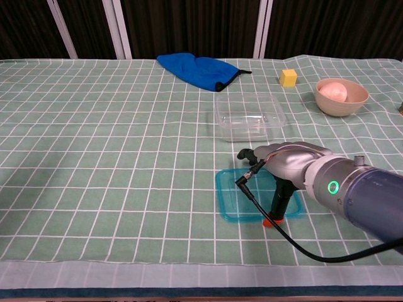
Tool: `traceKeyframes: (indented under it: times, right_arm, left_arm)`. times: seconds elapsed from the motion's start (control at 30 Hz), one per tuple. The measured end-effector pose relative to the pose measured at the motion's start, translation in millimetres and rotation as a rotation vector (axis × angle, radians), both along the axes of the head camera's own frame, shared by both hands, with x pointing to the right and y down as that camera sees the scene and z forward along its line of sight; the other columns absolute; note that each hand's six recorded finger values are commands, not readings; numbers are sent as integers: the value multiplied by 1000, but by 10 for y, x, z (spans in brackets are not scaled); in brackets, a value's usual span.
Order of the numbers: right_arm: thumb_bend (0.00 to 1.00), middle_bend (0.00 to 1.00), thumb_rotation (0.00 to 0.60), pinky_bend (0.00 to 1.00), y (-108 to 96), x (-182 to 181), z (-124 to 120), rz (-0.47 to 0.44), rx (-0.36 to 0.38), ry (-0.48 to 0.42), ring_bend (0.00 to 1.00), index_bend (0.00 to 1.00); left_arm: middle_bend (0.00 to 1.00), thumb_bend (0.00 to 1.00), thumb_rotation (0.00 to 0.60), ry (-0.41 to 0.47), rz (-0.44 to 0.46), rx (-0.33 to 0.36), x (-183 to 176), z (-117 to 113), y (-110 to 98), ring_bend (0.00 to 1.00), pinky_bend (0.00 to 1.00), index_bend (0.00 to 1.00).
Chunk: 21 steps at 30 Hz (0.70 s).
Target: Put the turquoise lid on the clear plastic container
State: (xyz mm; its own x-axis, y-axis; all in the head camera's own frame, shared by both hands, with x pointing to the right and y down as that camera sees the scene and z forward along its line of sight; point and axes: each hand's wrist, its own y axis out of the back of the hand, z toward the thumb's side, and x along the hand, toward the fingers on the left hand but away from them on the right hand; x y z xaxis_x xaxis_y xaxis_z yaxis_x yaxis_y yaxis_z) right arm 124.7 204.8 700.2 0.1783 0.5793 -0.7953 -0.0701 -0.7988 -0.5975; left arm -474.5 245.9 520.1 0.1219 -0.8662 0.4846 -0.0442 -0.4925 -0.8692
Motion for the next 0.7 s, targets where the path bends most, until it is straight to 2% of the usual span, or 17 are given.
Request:
traceKeyframes:
  times: [0.7]
  right_arm:
    - [155, 176, 600, 0, 2, -14, 43, 3, -3, 6, 0, 0]
  left_arm:
    - [0, 525, 600, -1, 0, 2, 0, -3, -2, 0, 0, 76]
